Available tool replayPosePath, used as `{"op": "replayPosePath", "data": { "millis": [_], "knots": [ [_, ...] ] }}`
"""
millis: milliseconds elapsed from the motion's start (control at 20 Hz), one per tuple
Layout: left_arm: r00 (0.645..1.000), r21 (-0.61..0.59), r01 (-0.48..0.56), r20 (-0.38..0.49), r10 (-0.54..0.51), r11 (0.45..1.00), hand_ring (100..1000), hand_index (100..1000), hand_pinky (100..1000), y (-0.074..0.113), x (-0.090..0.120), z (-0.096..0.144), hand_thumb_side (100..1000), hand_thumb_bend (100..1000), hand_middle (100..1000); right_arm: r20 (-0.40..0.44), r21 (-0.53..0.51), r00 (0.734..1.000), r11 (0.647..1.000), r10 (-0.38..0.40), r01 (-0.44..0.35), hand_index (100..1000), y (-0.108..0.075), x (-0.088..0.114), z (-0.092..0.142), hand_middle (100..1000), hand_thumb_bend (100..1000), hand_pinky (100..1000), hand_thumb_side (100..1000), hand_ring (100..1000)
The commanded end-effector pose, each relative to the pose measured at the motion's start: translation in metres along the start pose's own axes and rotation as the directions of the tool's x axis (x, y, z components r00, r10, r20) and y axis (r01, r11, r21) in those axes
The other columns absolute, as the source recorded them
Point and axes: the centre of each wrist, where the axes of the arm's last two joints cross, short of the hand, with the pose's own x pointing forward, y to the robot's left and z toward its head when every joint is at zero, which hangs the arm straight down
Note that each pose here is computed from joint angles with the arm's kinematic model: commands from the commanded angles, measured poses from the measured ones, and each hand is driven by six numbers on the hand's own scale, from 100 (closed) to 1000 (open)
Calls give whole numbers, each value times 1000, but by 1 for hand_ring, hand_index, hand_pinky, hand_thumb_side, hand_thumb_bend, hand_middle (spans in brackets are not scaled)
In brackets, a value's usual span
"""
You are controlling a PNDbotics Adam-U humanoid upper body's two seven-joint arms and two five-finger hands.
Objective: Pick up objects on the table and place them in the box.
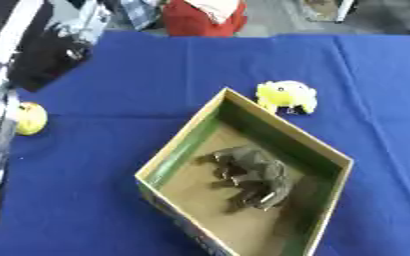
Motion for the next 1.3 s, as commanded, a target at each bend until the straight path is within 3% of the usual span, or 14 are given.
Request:
{"op": "replayPosePath", "data": {
  "millis": [50,400,700,950,1300],
  "knots": [
    [998,101,-60,2,60,993,657,847,607,15,-6,7,1000,184,712,57,27,992,993,111,-113,851,-17,7,-15,523,100,841,1000,805],
    [967,161,-247,-22,254,955,652,848,604,8,-27,34,1000,206,711,120,98,959,958,256,-268,857,-34,16,-37,562,100,853,1000,817],
    [942,177,-316,-62,331,932,645,845,600,3,-33,45,1000,201,706,162,186,921,906,354,-380,873,-44,25,-52,610,100,868,1000,833],
    [927,192,-342,-93,364,920,639,841,595,0,-37,51,1000,185,700,198,285,874,827,443,-484,885,-49,32,-64,676,100,886,1000,852],
    [913,190,-376,-95,398,907,635,841,593,-5,-36,53,1000,190,696,237,417,796,682,557,-601,892,-49,43,-78,752,100,910,1000,876]
  ]
}}
